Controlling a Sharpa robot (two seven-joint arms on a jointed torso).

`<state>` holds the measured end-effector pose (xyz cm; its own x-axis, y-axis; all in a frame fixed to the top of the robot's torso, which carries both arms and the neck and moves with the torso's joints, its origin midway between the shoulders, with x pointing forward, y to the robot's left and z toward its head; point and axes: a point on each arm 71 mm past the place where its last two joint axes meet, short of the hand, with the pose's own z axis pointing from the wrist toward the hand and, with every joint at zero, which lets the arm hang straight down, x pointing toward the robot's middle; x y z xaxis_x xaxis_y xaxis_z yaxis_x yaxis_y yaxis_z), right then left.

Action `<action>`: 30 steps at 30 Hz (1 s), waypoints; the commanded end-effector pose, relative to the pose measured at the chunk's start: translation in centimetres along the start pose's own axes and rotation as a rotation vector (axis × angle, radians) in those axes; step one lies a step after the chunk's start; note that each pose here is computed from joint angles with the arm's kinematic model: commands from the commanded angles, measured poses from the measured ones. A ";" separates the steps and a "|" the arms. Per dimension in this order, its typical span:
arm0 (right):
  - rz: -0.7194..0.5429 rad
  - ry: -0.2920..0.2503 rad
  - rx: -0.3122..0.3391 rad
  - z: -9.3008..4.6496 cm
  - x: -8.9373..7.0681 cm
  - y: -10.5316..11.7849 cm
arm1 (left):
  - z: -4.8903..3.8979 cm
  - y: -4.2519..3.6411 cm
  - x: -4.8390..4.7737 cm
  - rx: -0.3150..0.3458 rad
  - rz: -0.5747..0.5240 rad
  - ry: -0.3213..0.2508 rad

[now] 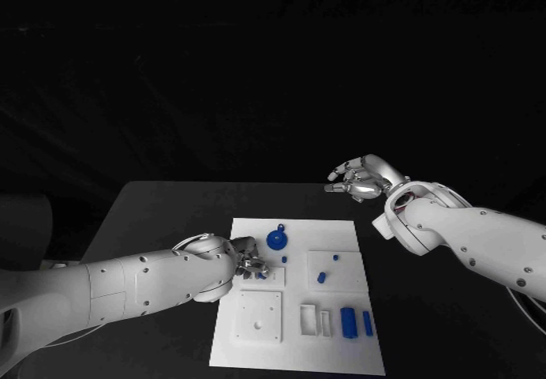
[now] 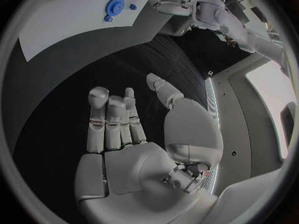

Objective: Assemble the parts on the task board

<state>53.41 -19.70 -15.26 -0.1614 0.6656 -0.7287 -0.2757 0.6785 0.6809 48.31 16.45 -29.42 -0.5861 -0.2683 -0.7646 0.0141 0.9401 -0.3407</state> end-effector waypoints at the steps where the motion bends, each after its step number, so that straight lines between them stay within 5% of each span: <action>1: 0.001 0.015 -0.005 0.0 0.1 0.1 | 0.04 -0.29 0.16 0.020 0.003 -0.015; 30: 0.002 0.020 -0.004 0.0 0.2 0.1 | 0.28 0.00 0.25 0.008 0.015 -0.006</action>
<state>53.38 -19.70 -15.28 -0.1662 0.6642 -0.7289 -0.2746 0.6787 0.6811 48.39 16.47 -29.76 -0.5781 -0.2640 -0.7721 0.0185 0.9417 -0.3359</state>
